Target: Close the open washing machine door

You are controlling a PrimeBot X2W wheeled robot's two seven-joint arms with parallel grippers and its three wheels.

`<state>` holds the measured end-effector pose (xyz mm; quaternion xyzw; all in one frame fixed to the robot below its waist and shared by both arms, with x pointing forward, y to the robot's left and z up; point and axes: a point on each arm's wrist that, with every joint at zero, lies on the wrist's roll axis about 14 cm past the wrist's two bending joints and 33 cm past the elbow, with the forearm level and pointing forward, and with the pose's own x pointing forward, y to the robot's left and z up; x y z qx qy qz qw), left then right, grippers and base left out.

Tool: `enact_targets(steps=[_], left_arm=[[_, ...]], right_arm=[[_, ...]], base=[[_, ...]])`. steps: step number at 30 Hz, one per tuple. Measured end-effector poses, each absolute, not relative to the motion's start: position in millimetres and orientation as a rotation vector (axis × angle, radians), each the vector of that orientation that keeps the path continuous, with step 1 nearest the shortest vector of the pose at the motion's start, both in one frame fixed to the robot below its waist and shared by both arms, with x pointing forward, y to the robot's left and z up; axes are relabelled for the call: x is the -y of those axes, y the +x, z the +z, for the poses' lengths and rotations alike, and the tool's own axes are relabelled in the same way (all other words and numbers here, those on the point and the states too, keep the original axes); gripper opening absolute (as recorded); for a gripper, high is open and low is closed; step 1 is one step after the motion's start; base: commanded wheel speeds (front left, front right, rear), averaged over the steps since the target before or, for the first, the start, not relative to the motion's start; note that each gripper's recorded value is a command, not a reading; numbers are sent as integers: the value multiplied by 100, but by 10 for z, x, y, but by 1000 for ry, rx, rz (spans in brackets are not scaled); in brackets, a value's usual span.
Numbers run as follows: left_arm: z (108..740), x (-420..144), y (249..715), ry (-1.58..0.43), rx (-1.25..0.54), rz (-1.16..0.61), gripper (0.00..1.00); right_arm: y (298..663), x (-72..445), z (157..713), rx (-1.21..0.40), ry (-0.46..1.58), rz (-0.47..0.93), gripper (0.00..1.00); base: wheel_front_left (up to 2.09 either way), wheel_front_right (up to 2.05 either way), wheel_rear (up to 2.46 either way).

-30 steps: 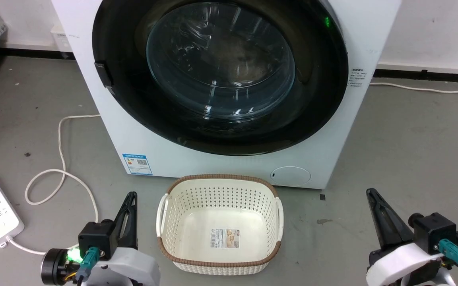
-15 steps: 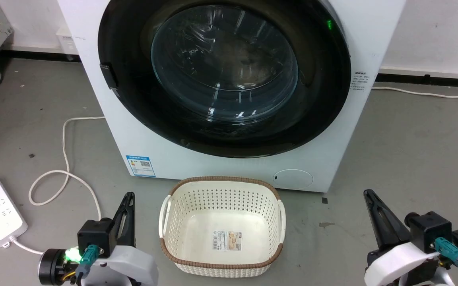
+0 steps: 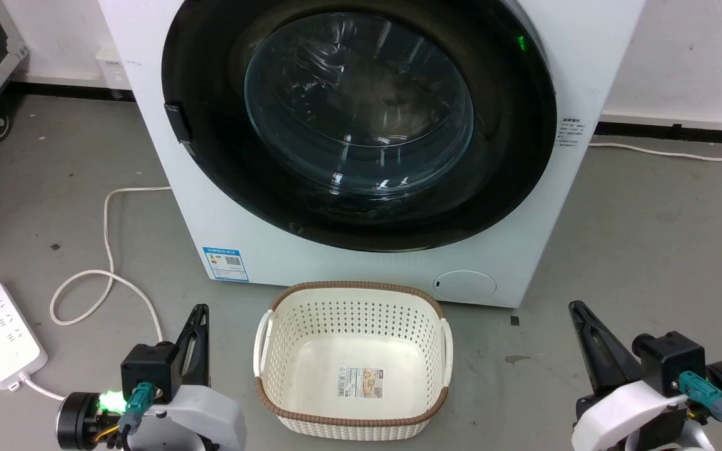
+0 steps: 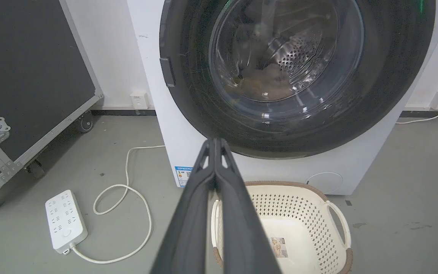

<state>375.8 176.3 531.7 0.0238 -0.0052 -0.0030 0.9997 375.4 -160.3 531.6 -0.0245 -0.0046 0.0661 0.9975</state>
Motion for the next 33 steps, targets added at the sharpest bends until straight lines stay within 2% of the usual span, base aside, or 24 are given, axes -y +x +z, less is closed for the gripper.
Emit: enact_targets(steps=[33], left_arm=[[5317, -1763, 3758, 48, 10, -6, 0]], right_arm=[[3753, 1599, 5316, 9, -51, 133, 0]], base=[[0, 0, 0]])
